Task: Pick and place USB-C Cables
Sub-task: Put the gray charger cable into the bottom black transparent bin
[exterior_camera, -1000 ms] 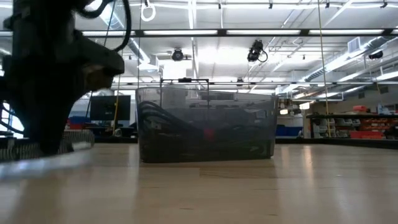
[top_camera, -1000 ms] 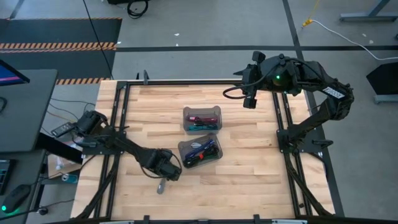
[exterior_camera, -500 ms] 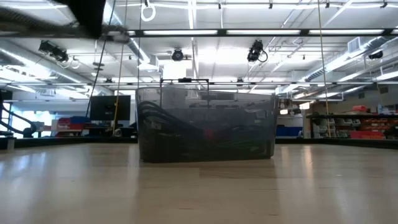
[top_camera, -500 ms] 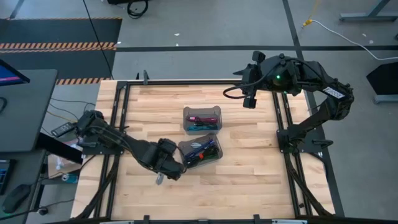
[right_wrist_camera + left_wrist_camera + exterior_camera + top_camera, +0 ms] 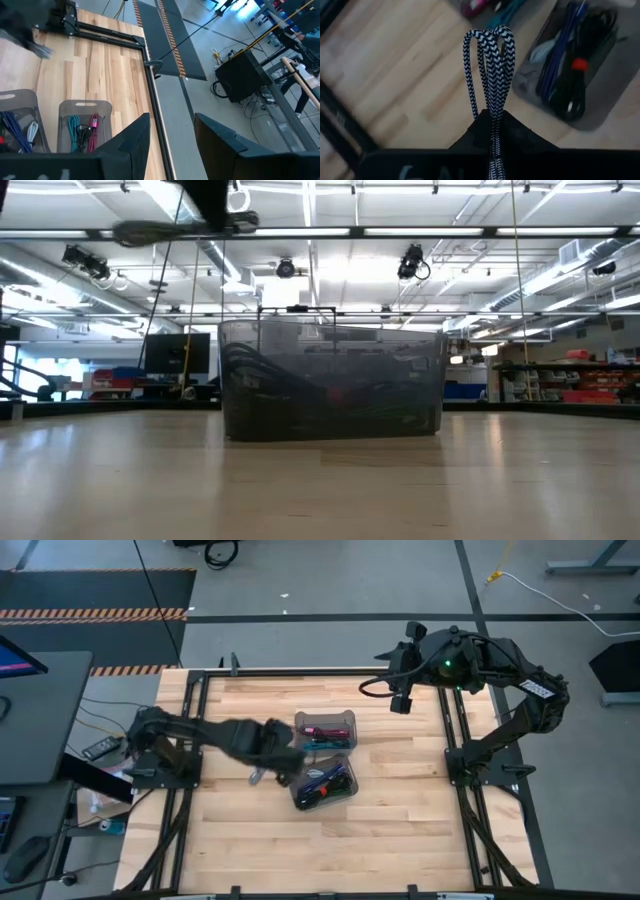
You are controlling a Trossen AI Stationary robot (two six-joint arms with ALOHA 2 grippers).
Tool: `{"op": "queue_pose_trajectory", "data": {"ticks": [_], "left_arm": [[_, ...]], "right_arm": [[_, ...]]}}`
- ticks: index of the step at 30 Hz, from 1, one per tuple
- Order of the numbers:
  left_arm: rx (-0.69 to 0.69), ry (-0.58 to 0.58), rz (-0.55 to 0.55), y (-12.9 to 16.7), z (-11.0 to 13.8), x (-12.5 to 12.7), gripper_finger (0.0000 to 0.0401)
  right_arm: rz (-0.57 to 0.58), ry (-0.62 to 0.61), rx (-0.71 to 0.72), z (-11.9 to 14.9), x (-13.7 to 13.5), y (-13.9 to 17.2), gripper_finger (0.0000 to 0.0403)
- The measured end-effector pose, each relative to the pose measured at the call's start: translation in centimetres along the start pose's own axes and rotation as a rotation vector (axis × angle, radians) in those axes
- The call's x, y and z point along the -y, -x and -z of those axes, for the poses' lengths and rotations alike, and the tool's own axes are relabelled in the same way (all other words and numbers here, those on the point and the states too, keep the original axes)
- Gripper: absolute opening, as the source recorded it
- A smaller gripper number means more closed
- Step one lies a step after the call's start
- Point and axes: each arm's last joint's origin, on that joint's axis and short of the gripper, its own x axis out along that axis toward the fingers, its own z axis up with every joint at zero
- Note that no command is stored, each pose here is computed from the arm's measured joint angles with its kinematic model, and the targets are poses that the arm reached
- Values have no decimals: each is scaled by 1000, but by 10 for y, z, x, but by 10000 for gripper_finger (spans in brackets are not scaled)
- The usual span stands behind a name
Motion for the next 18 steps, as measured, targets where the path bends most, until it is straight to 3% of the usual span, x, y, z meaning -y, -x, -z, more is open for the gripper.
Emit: {"op": "queue_pose_trajectory", "data": {"ticks": [9, 13, 18], "left_arm": [[142, -136, 123, -16, -51, -7, 19], [181, -175, 136, -22, -63, -8, 19], [127, -261, 157, -40, -67, 2, 19]], "right_arm": [[10, -17, 29, -3, 1, 0, 159], [18, -30, 55, -6, 2, 0, 159], [26, -40, 74, -8, 3, 0, 160]]}}
